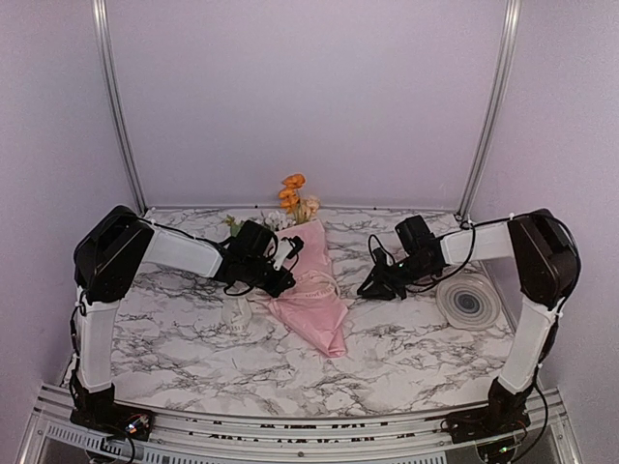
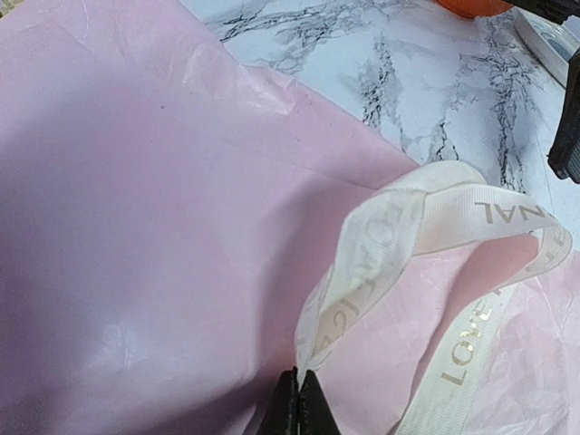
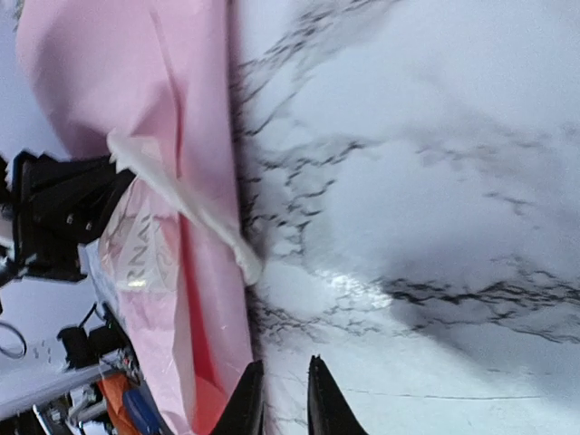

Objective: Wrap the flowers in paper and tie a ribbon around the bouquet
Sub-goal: Cross the ribbon over the folded bouquet.

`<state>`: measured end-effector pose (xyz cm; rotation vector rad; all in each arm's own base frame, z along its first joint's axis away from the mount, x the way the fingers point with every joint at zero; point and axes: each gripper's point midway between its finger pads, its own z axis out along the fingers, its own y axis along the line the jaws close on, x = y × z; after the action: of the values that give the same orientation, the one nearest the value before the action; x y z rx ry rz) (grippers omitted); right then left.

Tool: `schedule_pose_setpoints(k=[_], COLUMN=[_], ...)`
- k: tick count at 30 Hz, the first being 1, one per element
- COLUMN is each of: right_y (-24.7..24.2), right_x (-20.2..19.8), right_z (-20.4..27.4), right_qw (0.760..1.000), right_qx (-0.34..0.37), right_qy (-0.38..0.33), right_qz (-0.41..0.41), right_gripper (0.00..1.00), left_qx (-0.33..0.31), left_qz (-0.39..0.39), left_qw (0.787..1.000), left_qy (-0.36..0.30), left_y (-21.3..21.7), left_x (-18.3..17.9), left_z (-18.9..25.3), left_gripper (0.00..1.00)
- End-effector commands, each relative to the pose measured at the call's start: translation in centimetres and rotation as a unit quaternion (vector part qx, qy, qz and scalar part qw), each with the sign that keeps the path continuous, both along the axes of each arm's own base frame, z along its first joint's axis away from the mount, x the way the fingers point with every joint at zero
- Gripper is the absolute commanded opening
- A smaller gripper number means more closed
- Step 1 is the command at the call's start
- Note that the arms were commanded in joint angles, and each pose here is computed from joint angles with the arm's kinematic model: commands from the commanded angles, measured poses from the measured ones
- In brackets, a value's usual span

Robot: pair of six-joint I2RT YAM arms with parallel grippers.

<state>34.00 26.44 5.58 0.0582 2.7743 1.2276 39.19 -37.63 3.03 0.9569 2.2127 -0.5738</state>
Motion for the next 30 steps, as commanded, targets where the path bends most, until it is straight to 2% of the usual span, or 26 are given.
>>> schedule_pose_setpoints(k=[1, 5, 7, 12, 14, 18, 26, 28, 30], right_y=[-2.3, 0.4, 2.0, 4.1, 5.4, 6.8, 6.4, 6.2, 5.5], right_x=[2.2, 2.6, 2.8, 3.3, 3.1, 3.2, 3.1, 2.8, 2.7], right_z=[1.5, 4.8, 6.1, 5.9, 5.5, 4.4, 1.6, 1.0, 0.4], right_qw=[0.992, 0.978, 0.970, 0.956, 0.955, 0.951, 0.941, 0.939, 0.935], right_qx=[-0.107, -0.133, -0.147, -0.193, -0.193, -0.207, -0.257, -0.266, -0.284], right_qy=[-0.070, -0.157, -0.192, -0.221, -0.224, -0.227, -0.212, -0.204, -0.199], right_qz=[-0.016, 0.009, 0.014, 0.007, 0.019, 0.041, 0.062, 0.070, 0.073], right_gripper=[0.21, 0.26, 0.32, 0.55, 0.59, 0.58, 0.57, 0.54, 0.44], left_qx=[0.010, 0.008, 0.009, 0.011, 0.013, 0.012, 0.019, 0.020, 0.021], left_qz=[0.008, 0.007, 0.008, 0.011, 0.012, 0.011, 0.011, 0.010, 0.011], left_qw=[1.000, 1.000, 1.000, 1.000, 1.000, 1.000, 1.000, 1.000, 1.000], left_qy=[0.015, 0.014, 0.012, 0.010, 0.011, 0.012, 0.010, 0.010, 0.009], left_y=[0.5, 0.4, 0.4, 0.5, 0.6, 0.6, 0.7, 0.7, 0.8], left_x=[-0.5, -0.5, -0.4, -0.4, -0.4, -0.4, -0.3, -0.3, -0.3], left_z=[-0.9, -0.8, -0.7, -0.6, -0.7, -0.7, -0.8, -0.8, -0.8], left_gripper=[0.00, 0.00, 0.00, 0.00, 0.00, 0.00, 0.00, 0.00, 0.00])
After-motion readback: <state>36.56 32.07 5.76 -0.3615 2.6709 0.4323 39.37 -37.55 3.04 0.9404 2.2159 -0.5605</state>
